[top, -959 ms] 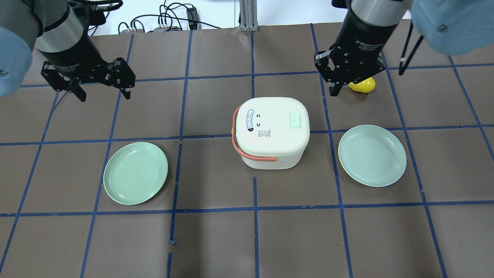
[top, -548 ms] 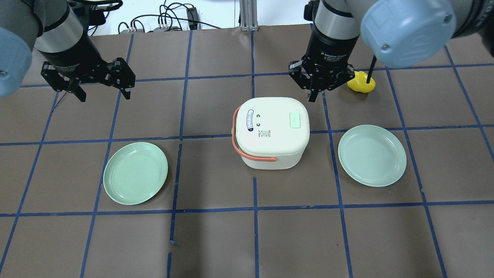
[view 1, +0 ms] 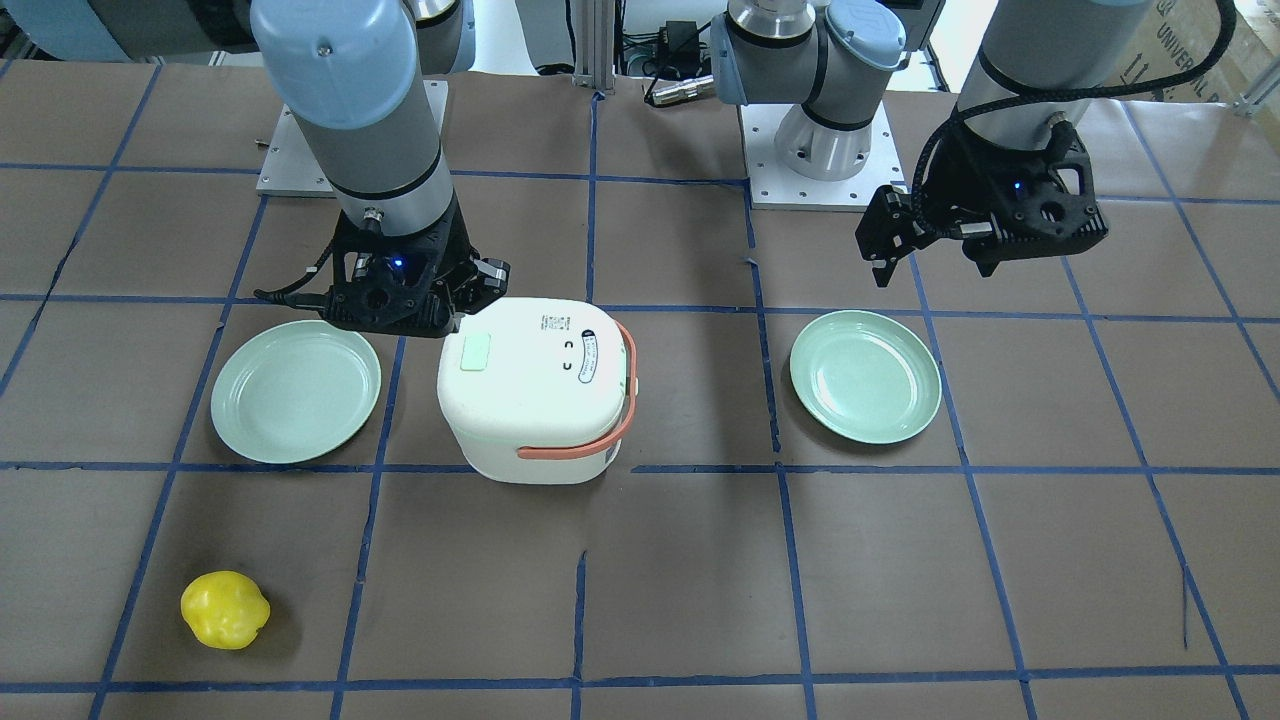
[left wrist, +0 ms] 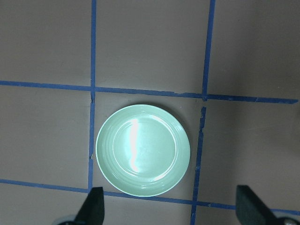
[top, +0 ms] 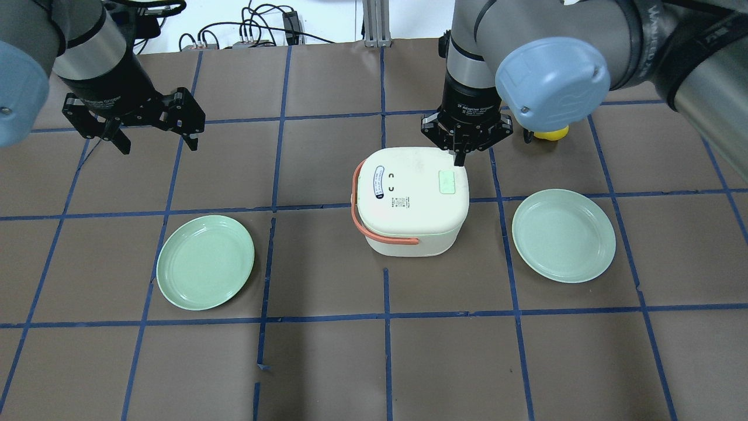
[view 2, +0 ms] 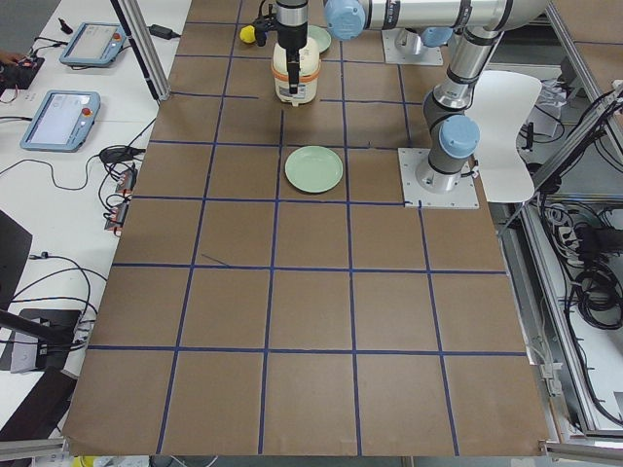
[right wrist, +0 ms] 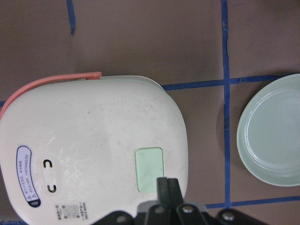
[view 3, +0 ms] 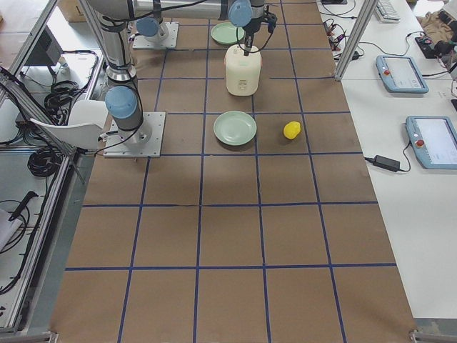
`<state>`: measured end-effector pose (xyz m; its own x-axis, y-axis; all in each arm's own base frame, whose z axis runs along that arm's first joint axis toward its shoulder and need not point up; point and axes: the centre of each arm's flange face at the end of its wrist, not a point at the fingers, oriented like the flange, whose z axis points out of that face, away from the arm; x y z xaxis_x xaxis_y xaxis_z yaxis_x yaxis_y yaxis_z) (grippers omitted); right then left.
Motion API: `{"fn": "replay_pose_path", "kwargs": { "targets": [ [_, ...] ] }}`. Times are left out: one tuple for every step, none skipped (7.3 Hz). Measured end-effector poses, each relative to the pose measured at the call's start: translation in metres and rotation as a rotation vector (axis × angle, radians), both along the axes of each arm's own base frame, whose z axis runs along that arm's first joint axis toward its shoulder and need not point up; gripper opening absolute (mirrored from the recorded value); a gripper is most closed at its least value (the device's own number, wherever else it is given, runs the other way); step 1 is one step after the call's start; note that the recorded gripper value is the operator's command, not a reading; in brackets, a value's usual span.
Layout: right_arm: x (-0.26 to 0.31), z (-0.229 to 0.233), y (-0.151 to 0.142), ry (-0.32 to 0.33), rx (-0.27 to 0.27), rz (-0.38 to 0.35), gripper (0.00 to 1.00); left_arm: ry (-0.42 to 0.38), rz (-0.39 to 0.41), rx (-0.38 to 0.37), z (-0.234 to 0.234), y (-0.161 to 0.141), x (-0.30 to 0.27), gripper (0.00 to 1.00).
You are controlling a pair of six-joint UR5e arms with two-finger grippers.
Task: Press rice cooker button
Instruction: 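Move the right gripper over the rice cooker's green lid button and lower it, then press down on the green lid button with the closed right gripper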
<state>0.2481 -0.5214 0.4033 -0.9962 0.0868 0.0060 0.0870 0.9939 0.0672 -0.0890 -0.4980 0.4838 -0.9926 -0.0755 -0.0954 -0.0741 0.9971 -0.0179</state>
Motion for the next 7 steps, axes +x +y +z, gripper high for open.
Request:
{"fn": "replay_pose_path", "kwargs": {
  "targets": [
    [0.001, -0.010, 0.000, -0.001, -0.003, -0.012, 0.07, 0.000, 0.000, 0.000, 0.000, 0.000, 0.000, 1.00],
    [0.001, -0.016, 0.000, -0.004, -0.006, -0.020, 0.07, 0.000, 0.000, 0.000, 0.000, 0.000, 0.000, 1.00],
    [0.002, -0.020, 0.001, -0.007, -0.004, -0.024, 0.07, 0.000, 0.000, 0.000, 0.000, 0.000, 0.000, 1.00],
    [0.003, -0.024, 0.002, -0.009, -0.003, -0.027, 0.07, 0.000, 0.000, 0.000, 0.000, 0.000, 0.000, 1.00],
    [0.006, -0.028, 0.003, -0.010, -0.010, -0.029, 0.07, 0.000, 0.000, -0.001, 0.000, 0.000, 0.000, 1.00],
    [0.008, -0.030, 0.004, -0.012, -0.015, -0.028, 0.07, 0.000, 0.000, -0.001, 0.000, 0.000, 0.000, 1.00],
    [0.009, -0.031, 0.004, -0.012, -0.017, -0.024, 0.07, 0.000, 0.000, -0.001, 0.000, 0.000, 0.000, 1.00]
  ]
}}
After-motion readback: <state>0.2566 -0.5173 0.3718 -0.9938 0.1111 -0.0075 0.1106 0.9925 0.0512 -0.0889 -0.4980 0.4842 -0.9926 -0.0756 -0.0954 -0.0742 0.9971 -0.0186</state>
